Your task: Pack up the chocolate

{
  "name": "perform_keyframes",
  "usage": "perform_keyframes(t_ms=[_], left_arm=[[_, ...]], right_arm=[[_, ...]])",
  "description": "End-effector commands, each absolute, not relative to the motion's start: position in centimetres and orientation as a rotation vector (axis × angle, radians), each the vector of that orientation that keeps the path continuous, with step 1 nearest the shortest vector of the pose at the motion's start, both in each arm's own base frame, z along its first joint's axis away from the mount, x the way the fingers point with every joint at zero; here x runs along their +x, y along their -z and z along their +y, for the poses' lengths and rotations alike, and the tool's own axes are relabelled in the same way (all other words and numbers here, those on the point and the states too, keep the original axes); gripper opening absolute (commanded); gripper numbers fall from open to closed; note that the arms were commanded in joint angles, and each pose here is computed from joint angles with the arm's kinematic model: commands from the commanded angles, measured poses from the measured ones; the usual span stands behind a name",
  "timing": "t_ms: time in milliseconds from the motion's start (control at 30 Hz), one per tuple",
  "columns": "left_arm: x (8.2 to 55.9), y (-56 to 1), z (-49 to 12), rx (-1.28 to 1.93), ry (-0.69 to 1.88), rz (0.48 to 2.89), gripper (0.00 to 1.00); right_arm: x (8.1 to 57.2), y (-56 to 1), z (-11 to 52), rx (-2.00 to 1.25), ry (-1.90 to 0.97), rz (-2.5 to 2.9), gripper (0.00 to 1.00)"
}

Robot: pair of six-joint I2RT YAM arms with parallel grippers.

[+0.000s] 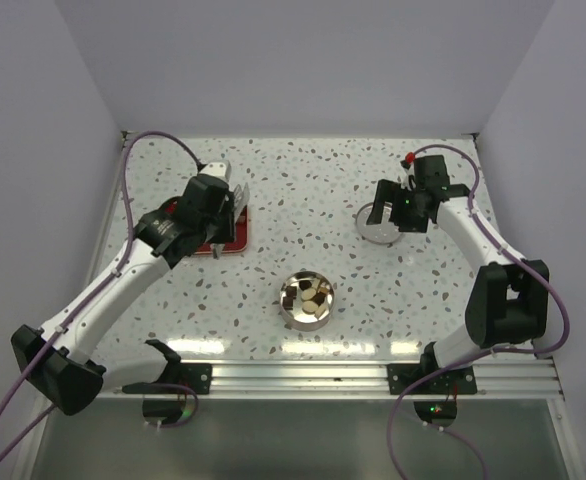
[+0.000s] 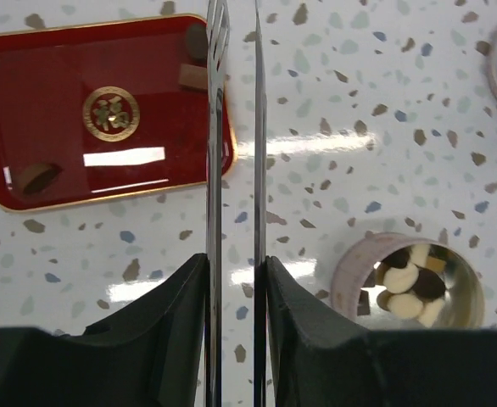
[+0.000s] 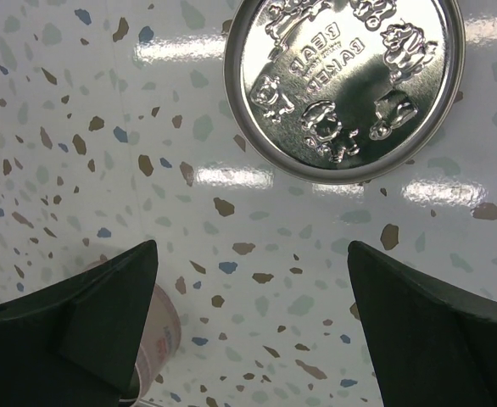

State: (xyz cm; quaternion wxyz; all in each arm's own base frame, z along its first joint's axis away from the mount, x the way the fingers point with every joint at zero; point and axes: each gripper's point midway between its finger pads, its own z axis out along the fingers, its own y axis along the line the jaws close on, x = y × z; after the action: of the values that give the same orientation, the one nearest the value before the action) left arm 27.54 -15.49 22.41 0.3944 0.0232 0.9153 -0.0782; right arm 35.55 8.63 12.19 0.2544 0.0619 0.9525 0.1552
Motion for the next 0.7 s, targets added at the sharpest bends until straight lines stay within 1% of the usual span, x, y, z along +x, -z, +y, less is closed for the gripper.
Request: perform_keyframes(t_ms=[0,67,267,667], left_arm=[[28.7,-21.6,-12.8,0.065,0.130,2.314,0.37],[28.3,-19.9,-11.6,0.060,0.087,2.348,0.37],[26.9,-17.2,-11.5,0.076,0.109,2.389,0.40],[27.1,-14.9,-11.5,0.069,0.089,2.419,0.43]], right_arm=[[35.4,-14.1,8.6,0.142,-0.431,2.536,0.97],[35.3,-14.0,8.5,0.144,-0.427,2.539,0.97],[35.3,-13.7,8.6,0.142,-0.434,2.545,0.97],[35.0,-13.2,8.7,0.150,-0.438,2.558,0.97]])
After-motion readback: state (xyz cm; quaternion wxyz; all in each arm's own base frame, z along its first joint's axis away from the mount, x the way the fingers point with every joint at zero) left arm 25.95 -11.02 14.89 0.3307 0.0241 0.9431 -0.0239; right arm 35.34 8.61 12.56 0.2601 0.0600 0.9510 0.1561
